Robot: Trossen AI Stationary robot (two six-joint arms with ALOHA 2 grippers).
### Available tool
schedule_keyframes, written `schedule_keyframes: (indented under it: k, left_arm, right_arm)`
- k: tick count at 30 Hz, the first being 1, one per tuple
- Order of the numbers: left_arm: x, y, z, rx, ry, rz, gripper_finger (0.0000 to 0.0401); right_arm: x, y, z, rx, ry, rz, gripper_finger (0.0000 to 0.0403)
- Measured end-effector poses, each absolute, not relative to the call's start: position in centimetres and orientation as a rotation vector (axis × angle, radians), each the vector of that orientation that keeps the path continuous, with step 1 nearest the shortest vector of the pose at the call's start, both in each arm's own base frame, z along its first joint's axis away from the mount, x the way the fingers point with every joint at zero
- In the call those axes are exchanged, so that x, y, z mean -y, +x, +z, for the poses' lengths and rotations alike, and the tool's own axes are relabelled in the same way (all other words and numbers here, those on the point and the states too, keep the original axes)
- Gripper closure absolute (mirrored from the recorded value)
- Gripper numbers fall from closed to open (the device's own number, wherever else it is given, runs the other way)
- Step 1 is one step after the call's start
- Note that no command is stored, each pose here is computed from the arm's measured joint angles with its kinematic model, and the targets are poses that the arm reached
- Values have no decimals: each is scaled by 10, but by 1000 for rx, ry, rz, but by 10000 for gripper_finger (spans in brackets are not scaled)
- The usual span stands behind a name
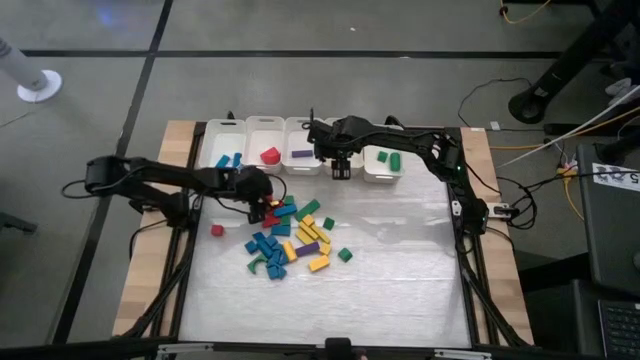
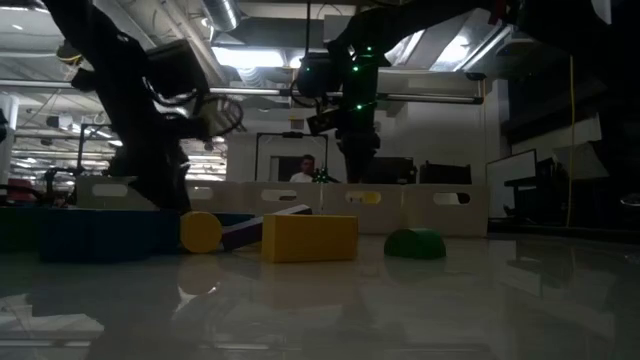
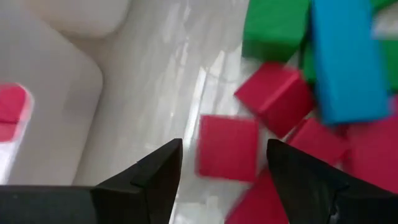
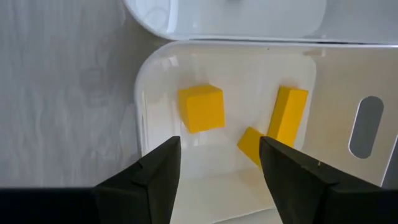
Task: Sort blocks
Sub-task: Put the red block into the middle left white bin
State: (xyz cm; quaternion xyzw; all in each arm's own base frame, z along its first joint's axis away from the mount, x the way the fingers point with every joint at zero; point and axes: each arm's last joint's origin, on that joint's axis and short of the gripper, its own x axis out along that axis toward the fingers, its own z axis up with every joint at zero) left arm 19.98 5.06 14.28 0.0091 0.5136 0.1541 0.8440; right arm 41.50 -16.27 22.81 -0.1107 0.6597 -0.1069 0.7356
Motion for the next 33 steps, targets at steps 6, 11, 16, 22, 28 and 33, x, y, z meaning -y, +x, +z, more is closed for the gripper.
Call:
schedule_keyframes:
  k: [6,11,16,22,28,33]
  left_arm:
    - [-57,201,134,-1117,-40,370,179]
    - [-61,199,133,-1126,-64,388,208]
    - [-62,199,134,-1129,-67,398,263]
    - [-66,213,153,-1062,-73,416,287]
    - [-69,221,188,-961,-22,403,284]
    - [-74,215,217,-873,6,460,279]
  right_arm:
    - [163,415,228,-1442,-225,-252,184]
    - [163,415,228,-1441,-207,-269,184]
    - [158,417,228,-1440,-217,-260,184]
    - [133,419,240,-1434,-256,-218,184]
    - [96,421,251,-1422,-268,-159,185]
    - [62,423,248,-1439,-278,-61,185]
